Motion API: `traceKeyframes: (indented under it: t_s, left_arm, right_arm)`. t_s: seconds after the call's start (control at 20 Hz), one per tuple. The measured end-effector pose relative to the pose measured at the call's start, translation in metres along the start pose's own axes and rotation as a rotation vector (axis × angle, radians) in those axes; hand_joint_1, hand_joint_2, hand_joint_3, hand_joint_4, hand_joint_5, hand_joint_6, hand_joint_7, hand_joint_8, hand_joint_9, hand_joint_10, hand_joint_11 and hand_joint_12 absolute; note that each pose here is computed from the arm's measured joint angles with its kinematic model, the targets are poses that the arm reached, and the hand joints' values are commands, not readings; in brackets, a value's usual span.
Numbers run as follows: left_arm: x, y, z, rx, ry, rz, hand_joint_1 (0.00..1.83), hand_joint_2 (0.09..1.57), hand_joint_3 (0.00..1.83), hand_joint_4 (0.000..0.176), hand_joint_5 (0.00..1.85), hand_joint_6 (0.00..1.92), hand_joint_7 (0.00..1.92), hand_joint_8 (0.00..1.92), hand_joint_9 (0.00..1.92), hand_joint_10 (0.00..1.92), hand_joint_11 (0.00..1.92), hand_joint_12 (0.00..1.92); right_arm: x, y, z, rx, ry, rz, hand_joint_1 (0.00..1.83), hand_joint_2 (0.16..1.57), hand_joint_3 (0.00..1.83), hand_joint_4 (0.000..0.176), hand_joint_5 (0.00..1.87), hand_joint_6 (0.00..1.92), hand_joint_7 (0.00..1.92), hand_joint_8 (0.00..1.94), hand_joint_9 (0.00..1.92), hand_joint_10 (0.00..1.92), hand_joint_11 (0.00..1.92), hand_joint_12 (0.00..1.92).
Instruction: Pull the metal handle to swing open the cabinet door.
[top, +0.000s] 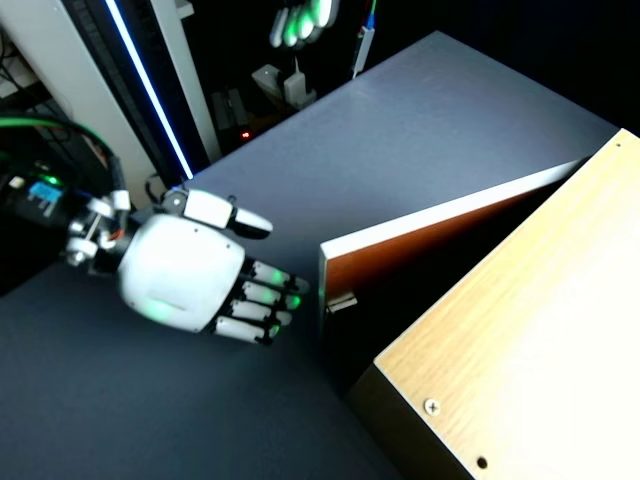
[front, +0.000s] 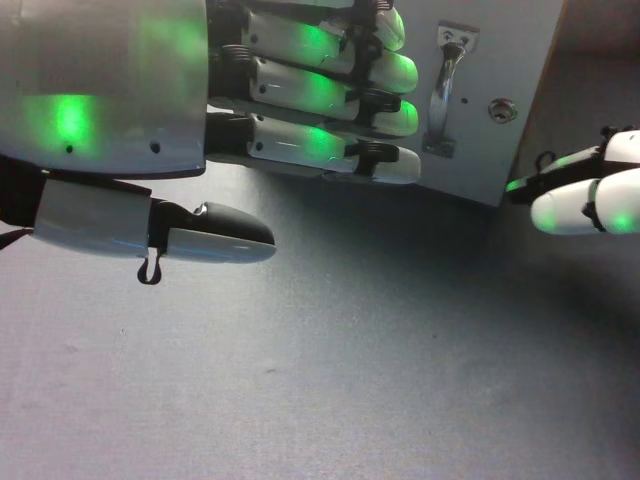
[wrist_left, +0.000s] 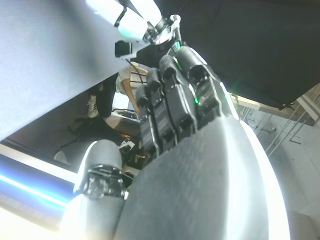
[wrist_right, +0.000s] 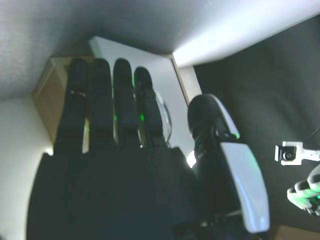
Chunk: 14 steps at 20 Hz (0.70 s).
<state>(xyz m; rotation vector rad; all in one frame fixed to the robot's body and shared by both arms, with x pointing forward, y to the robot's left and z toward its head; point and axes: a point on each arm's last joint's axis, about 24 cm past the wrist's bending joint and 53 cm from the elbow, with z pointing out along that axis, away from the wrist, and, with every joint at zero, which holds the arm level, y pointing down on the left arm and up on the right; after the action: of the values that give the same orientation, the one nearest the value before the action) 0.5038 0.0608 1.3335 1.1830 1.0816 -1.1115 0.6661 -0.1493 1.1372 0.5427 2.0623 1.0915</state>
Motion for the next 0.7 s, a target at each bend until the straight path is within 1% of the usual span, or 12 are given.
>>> traceKeyframes:
  t_s: [0.15, 0.25, 0.35, 0.45, 0.55, 0.7]
  left_arm:
    - [0.000, 0.000, 0.000, 0.000, 0.000, 0.000, 0.00, 1.56, 0.00, 0.000, 0.40, 0.00, 0.43, 0.01, 0.40, 0.00, 0.06, 0.78]
    - [0.000, 0.000, 0.000, -0.001, 0.000, 0.000, 0.00, 1.56, 0.00, 0.000, 0.40, 0.00, 0.43, 0.00, 0.39, 0.00, 0.05, 0.78]
    - [0.000, 0.000, 0.000, 0.000, 0.000, 0.000, 0.00, 1.56, 0.00, 0.000, 0.40, 0.00, 0.43, 0.00, 0.39, 0.00, 0.05, 0.78]
    - [0.000, 0.000, 0.000, 0.000, 0.000, 0.000, 0.00, 1.56, 0.00, 0.000, 0.40, 0.00, 0.42, 0.00, 0.39, 0.00, 0.05, 0.79]
    - [0.000, 0.000, 0.000, -0.001, 0.000, 0.000, 0.00, 1.56, 0.00, 0.000, 0.39, 0.00, 0.42, 0.00, 0.40, 0.00, 0.04, 0.83]
    - [0.000, 0.000, 0.000, -0.001, 0.000, 0.000, 0.00, 1.56, 0.00, 0.000, 0.40, 0.00, 0.43, 0.00, 0.40, 0.00, 0.04, 0.83]
  right_arm:
    - [-0.009, -0.007, -0.003, 0.016, -0.015, -0.044, 0.00, 1.49, 0.00, 0.000, 0.32, 0.00, 0.34, 0.00, 0.30, 0.01, 0.00, 0.79]
    - [-0.011, -0.012, -0.004, 0.028, -0.017, -0.090, 0.00, 1.48, 0.00, 0.000, 0.31, 0.00, 0.34, 0.00, 0.29, 0.00, 0.00, 0.78]
    - [-0.011, -0.018, -0.005, 0.041, -0.014, -0.121, 0.00, 1.48, 0.00, 0.000, 0.34, 0.01, 0.36, 0.01, 0.31, 0.01, 0.00, 0.81]
    - [-0.013, -0.020, -0.005, 0.044, -0.017, -0.139, 0.00, 1.48, 0.00, 0.000, 0.34, 0.01, 0.36, 0.01, 0.31, 0.01, 0.00, 0.81]
    - [-0.019, -0.022, -0.006, 0.049, -0.028, -0.141, 0.00, 1.48, 0.00, 0.000, 0.37, 0.01, 0.37, 0.00, 0.32, 0.01, 0.00, 0.87]
    - [-0.027, -0.025, -0.006, 0.054, -0.044, -0.143, 0.00, 1.48, 0.00, 0.000, 0.39, 0.01, 0.39, 0.01, 0.34, 0.01, 0.00, 0.90]
